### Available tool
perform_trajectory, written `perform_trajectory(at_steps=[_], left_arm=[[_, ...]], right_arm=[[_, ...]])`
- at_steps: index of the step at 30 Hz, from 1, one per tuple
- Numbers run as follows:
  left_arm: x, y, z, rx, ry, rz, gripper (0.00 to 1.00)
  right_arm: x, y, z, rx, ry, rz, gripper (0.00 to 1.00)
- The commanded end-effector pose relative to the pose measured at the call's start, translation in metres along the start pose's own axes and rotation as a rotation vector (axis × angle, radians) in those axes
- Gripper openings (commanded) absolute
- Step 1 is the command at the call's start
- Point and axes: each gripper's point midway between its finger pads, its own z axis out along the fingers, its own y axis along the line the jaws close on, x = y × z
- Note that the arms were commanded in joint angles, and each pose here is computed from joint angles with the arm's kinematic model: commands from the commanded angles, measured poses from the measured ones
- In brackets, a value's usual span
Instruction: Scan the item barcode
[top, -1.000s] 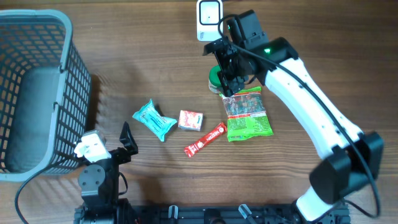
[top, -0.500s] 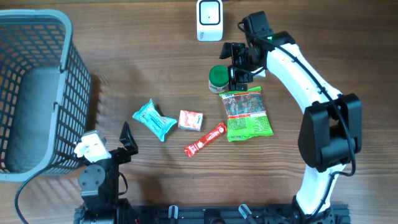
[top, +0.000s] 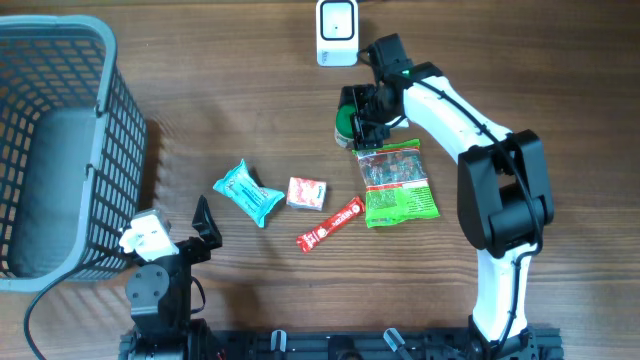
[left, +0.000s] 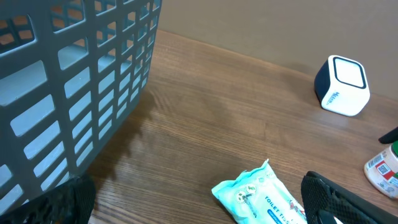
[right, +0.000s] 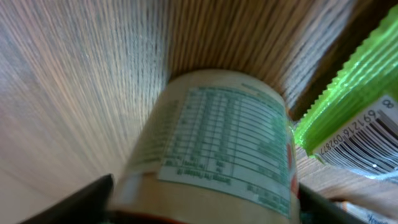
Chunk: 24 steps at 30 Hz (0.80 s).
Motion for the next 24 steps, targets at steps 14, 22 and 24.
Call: perform_trajectory(at_steps=[14,22,24], left_arm=[[0.000,0.004,0.001,-0.020,-0.006,0.018,1.00],[0.000,0.004,0.001,-0.020,-0.006,0.018,1.00],[0.000,0.004,0.001,-0.020,-0.006,0.018,1.00]], right_arm=[[0.014,-0.009,-0.057,0.192,0.012,-1.225,0.62],[0.014,-0.040,-0.055,0.411,-0.010,-1.527,0.67],[0.018,-0.042,-0.052,0.467,-0.062,-1.573,0.67]])
